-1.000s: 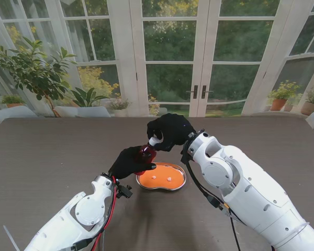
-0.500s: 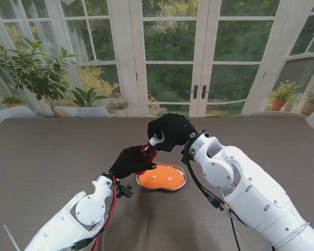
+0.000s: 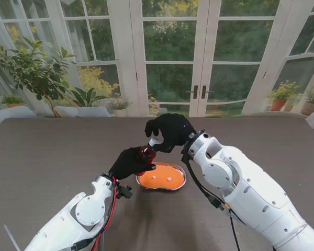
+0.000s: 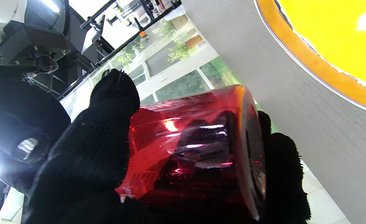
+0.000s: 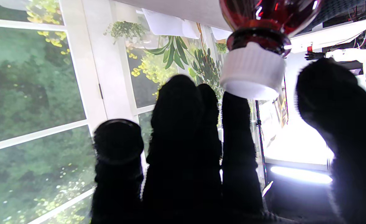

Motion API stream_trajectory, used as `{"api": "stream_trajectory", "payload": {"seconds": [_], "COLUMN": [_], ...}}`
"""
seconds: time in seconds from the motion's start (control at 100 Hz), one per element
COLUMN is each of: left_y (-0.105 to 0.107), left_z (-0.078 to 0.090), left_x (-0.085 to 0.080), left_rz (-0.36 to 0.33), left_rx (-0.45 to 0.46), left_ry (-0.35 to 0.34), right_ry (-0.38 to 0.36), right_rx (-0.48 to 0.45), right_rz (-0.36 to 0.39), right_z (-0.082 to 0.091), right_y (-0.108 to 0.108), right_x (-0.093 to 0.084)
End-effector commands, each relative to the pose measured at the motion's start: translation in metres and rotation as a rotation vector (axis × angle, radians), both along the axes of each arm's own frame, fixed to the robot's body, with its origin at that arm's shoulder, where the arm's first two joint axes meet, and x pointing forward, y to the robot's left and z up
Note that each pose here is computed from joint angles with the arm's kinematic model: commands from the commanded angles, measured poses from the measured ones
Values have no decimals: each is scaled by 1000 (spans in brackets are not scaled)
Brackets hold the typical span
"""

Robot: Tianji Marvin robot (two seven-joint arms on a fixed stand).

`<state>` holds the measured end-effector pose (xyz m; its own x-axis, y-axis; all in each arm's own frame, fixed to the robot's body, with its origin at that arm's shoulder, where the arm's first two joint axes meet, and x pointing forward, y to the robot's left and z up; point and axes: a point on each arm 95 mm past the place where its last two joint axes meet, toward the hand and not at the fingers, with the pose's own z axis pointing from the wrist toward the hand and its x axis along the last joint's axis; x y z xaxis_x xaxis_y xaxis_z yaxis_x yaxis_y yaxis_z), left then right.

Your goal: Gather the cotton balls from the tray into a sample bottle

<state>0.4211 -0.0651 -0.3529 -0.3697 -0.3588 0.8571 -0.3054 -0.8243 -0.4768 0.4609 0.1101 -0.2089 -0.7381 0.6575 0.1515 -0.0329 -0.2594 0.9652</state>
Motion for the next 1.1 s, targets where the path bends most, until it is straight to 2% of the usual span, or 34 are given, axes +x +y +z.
{"api": "stream_trajectory", "payload": {"seconds": [0.0, 0.14, 0.3, 0.44, 0.78, 1.09], "left_y": [-3, -3, -3, -3, -3, -2], "left_z": [-1, -1, -1, -1, -1, 0], "left_x": [-1, -1, -1, -1, -1, -1], "left_rz": [-15, -15, -14, -13, -12, -12], "left_rx": [1, 1, 0, -2, -10, -12], "left_ry": [8, 9, 6, 6, 4, 2], "right_ry": [5, 42, 132, 167, 140, 102], "right_rx": [-12, -27, -34, -58, -104, -85], "right_rz": [1, -22, -73, -102, -112, -108], "right_z": [1, 1, 1, 2, -1, -4], "right_y": [1, -2, -7, -11, -4, 1], "right_x": [-2, -2, -2, -1, -2, 0]}}
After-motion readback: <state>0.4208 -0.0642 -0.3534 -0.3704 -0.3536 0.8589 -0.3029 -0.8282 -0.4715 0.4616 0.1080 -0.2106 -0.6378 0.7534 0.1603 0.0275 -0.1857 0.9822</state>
